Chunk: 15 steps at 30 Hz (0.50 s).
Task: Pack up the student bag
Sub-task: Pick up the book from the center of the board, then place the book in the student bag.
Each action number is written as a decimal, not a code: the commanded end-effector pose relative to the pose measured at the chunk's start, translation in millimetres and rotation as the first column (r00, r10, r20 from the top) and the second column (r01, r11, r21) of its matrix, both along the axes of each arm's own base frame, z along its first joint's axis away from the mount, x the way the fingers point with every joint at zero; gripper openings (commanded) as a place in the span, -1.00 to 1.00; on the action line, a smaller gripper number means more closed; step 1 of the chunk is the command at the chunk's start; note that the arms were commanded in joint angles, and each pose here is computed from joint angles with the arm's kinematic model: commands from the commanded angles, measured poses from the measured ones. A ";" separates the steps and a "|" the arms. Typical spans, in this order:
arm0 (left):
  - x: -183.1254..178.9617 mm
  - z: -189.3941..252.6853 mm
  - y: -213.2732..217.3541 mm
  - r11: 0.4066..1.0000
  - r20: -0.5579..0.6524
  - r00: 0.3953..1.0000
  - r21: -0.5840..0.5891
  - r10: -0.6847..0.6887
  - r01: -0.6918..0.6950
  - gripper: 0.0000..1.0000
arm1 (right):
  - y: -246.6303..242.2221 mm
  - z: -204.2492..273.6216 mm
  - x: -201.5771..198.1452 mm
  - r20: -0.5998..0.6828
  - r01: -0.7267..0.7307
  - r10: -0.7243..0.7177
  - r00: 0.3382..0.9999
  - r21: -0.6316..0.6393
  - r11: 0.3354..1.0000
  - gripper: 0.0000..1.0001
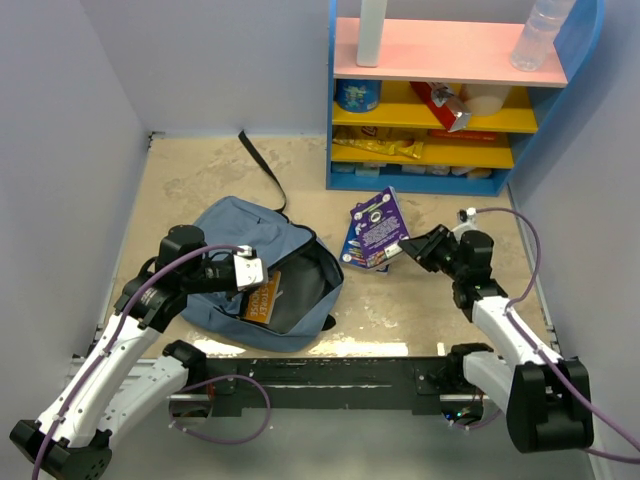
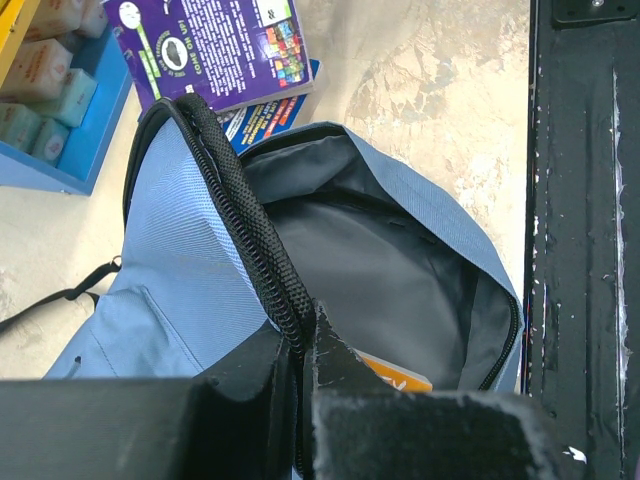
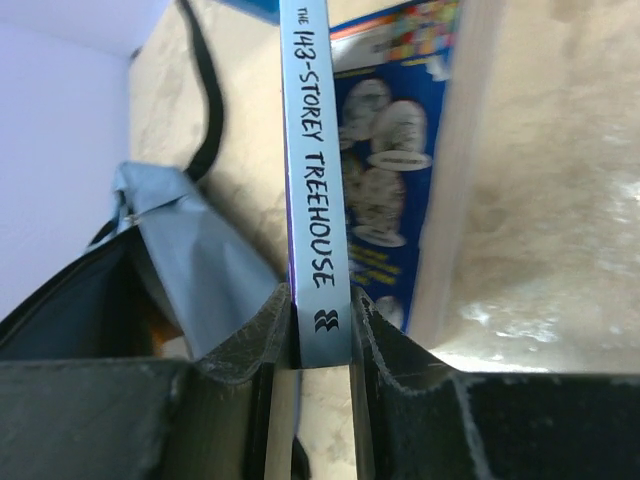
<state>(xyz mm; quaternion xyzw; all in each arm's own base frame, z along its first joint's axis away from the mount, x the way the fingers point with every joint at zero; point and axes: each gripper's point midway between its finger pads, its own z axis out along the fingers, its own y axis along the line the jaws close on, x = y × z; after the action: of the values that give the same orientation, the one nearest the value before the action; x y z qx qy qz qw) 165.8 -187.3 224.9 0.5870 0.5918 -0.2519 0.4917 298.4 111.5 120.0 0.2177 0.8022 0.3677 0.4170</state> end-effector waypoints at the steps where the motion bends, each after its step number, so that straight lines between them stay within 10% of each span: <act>1: -2.8 28.9 -12.1 0.993 0.088 0.994 -0.087 -0.067 0.075 -1.00 | 30.4 67.0 -12.3 0.199 -0.211 0.193 0.961 0.076 0.975 -1.00; 15: -0.1 27.2 -12.0 0.994 0.086 0.995 -0.084 -0.059 0.066 -1.00 | 65.7 149.7 -85.0 0.338 -0.444 0.311 0.888 0.458 0.770 -1.00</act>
<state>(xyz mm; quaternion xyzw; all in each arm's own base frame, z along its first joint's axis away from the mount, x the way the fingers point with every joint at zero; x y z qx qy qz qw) 165.3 -187.6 223.8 0.5872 0.5920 -0.2537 0.4903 242.7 162.1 238.1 0.1401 0.6904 0.5909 0.3931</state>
